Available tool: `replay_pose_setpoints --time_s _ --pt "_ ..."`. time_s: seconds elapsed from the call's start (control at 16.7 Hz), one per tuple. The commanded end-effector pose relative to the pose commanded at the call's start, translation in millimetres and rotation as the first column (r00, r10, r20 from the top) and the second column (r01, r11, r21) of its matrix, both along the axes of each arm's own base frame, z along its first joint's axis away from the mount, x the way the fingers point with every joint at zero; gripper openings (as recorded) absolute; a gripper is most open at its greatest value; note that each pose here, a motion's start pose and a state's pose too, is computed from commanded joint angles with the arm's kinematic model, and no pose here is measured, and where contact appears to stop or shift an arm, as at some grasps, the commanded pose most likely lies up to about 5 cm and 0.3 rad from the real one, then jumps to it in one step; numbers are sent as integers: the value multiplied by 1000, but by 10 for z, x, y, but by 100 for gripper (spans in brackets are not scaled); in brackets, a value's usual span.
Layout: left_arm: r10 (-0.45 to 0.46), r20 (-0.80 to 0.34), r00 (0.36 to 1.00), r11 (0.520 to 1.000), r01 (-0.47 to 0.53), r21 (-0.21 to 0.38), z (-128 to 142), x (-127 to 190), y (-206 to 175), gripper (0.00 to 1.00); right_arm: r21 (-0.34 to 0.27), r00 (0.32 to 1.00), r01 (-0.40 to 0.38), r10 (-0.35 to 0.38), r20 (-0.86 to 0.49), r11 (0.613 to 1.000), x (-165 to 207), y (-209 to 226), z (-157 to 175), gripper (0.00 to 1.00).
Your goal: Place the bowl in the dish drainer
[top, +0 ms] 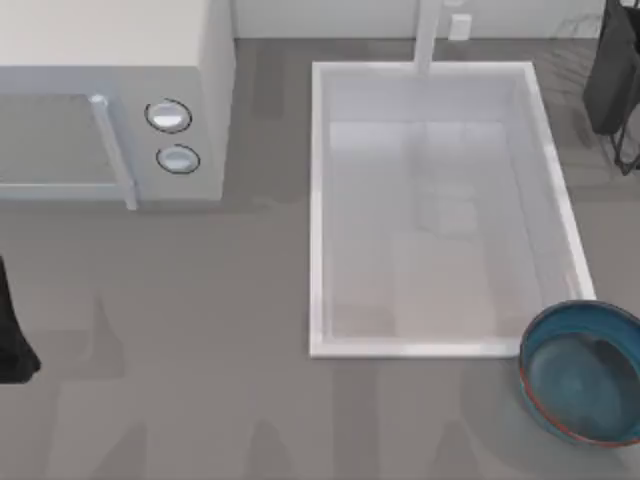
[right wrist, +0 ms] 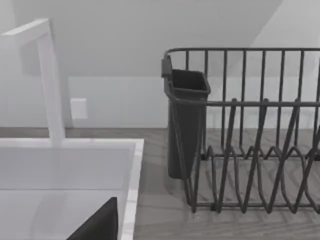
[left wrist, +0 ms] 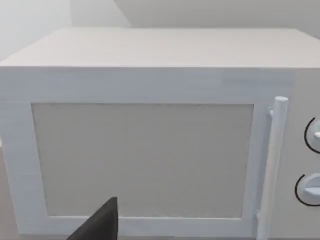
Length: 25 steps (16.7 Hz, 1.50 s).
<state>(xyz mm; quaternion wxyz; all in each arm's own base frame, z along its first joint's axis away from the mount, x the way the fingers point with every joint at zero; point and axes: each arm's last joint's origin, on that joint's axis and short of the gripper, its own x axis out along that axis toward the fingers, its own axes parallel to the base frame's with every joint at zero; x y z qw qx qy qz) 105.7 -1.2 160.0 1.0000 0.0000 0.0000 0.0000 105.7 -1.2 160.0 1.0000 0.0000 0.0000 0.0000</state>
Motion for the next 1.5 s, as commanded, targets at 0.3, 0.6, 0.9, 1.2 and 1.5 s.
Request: replay_pose_setpoints --time_s 0.3,0.6,0.9,1.2,1.5 --pt "0 0 1000 1000 0 0 0 0 0 100 11 998 -8 9 -66 1000 4 10 108 100" --pt "0 0 1000 1000 0 0 0 0 0 100 42 916 -15 31 -400 999 148 50 445 100" --pt "0 0 1000 1000 0 0 0 0 0 100 41 577 0 34 -816 999 582 138 604 100" --pt "0 0 1000 1000 0 0 0 0 0 100 17 233 9 14 -972 1000 1020 256 682 100" --pt "0 0 1000 1000 0 0 0 0 0 100 2 84 10 2 -996 1000 1251 327 711 100"
